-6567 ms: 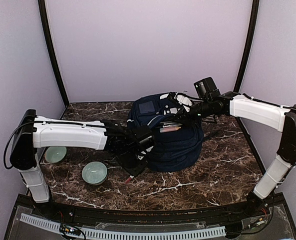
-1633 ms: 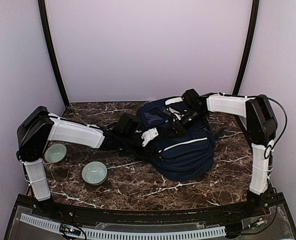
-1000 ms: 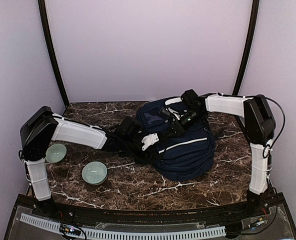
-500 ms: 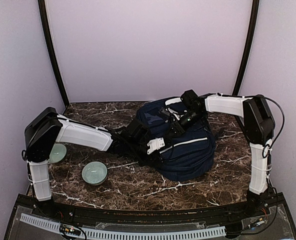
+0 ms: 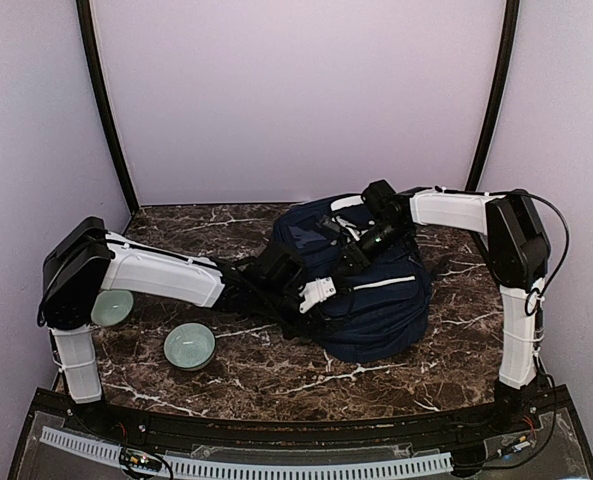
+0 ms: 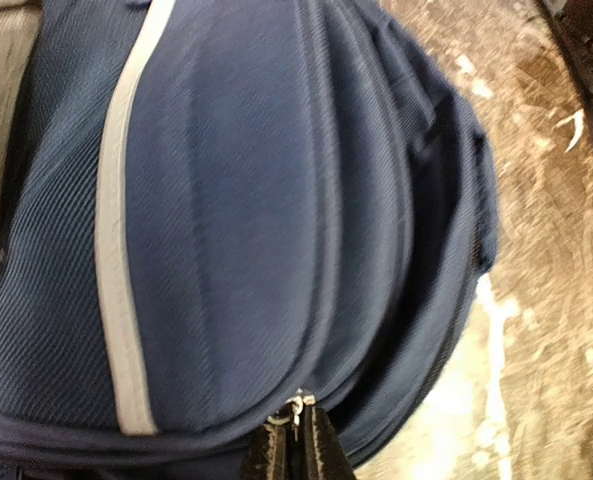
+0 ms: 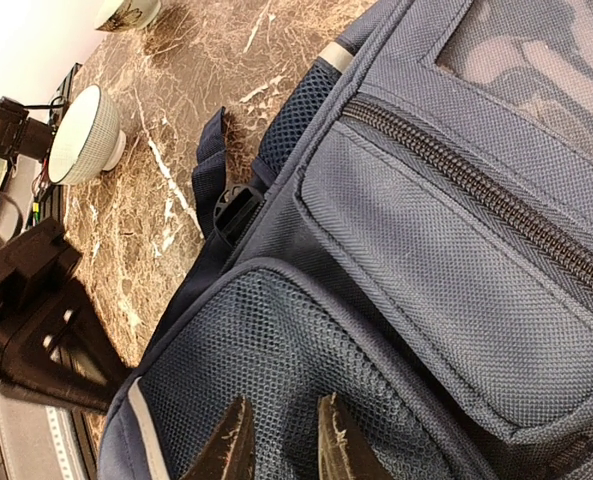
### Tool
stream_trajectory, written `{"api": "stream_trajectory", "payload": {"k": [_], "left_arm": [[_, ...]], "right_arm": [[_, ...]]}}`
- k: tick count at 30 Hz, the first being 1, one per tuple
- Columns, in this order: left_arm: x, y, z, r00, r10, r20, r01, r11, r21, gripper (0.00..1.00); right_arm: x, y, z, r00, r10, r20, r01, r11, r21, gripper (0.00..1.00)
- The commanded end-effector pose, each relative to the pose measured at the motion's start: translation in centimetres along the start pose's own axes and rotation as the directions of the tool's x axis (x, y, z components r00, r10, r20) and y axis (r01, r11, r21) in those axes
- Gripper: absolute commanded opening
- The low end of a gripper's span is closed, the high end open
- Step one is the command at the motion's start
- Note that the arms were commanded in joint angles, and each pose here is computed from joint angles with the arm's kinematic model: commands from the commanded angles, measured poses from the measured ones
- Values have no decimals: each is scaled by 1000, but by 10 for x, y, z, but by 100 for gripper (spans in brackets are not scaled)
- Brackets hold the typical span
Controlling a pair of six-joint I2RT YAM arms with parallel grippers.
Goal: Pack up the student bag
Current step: Hold the second largest pocket of the student bag, then grab the second largest pocket of the student bag.
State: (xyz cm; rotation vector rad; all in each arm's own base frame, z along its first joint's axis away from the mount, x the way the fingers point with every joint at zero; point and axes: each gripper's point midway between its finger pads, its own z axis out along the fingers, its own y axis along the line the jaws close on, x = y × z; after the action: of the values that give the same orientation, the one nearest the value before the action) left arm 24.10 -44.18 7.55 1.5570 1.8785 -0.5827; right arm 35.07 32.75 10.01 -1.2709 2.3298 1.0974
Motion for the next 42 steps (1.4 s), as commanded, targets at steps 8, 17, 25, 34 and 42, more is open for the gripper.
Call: {"api": "stream_trajectory", "payload": {"k": [8,17,25,34,42], "left_arm": [[-79,-79,14,989,-2,150,-40,962,271,1],[-121,-73,46,965,-59,255,-4,971,240,5],[-119,-81,49,976,2,219,-43,983,179,32],[-78,-74,-21,983,162,83,-167,984,62,48],[-57,-18,-19,947,308,-89,-320,923,-212,48]], "right_arm": [[26,-31,18,994,82,-77,-76,994,81,23],[26,-30,17,993,86,-77,-80,994,78,23],[-4,-4,-31,1000,17,8,-17,996,84,23],[11,22,-115,993,-76,86,52,966,252,33],[74,-32,-145,993,100,61,-117,885,450,38]]}}
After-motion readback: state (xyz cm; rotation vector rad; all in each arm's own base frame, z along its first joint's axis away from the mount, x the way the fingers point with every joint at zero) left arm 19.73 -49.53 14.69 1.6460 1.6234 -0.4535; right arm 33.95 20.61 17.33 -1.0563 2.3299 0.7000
